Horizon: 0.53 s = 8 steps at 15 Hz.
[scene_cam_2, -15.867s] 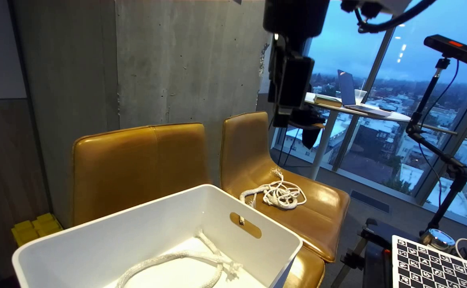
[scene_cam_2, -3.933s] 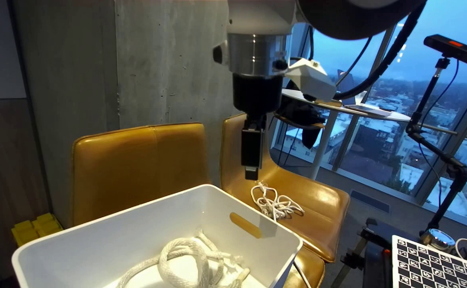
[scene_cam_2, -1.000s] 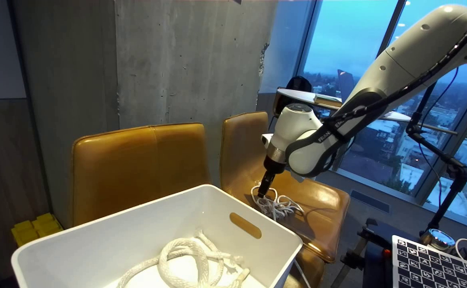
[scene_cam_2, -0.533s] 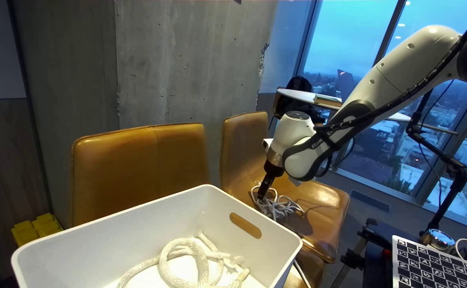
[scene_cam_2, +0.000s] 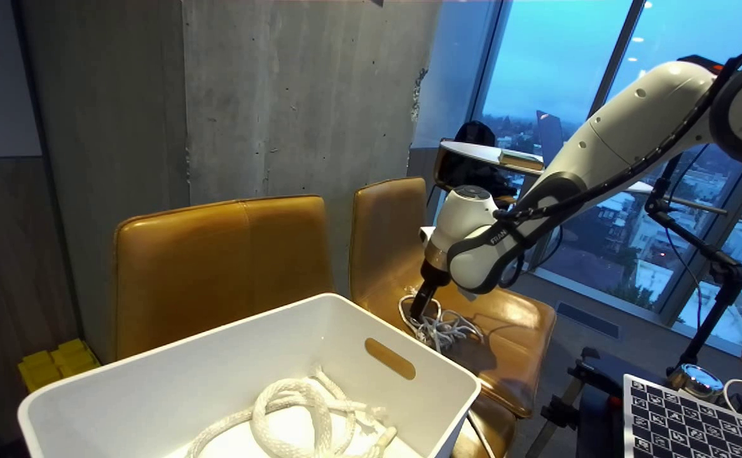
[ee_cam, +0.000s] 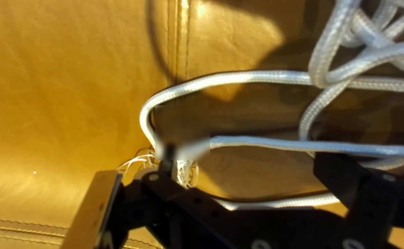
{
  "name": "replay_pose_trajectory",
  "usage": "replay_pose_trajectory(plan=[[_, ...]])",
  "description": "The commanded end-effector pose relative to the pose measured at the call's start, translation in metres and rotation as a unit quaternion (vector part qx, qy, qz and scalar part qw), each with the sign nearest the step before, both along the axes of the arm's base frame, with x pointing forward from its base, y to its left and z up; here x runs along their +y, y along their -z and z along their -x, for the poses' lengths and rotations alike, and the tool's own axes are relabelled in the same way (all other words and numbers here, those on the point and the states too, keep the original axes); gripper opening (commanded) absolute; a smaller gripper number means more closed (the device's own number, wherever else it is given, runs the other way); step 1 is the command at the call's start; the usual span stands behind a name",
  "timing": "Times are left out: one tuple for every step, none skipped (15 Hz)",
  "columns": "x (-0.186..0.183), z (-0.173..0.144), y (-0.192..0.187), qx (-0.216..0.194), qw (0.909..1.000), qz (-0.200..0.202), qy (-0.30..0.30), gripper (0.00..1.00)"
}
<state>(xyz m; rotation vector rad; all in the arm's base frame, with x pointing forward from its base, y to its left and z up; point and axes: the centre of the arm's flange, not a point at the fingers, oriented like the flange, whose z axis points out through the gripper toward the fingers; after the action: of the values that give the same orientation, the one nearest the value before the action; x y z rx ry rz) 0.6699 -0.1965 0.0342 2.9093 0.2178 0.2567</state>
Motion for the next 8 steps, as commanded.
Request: replay_pose_trajectory(plan=[[-0.0152,-0.019,0.0077,-0.008,0.9999,-0.007,0.012,1.0],[-0.0171,-0.0213,0.0065,-0.009,0.9998,-0.006,0.013,1.0],[-0.0186,-0.0234,0.0054,-0.011,0.9998,-0.006,0.015,1.0],[-0.0199,-0.0255,0.005,-0.012,0.9998,-0.005,0.016,1.0],[-0.0207,-0.0267,0.0063,-0.011,0.9998,-0.005,0.016,1.0],[-0.0212,-0.0273,0.0071,-0.01,0.9998,-0.004,0.017,1.0],[-0.0213,-0.0274,0.0078,-0.009,0.9998,-0.005,0.016,1.0],[-0.0208,-0.0273,0.0083,-0.007,0.9998,-0.006,0.017,1.0]])
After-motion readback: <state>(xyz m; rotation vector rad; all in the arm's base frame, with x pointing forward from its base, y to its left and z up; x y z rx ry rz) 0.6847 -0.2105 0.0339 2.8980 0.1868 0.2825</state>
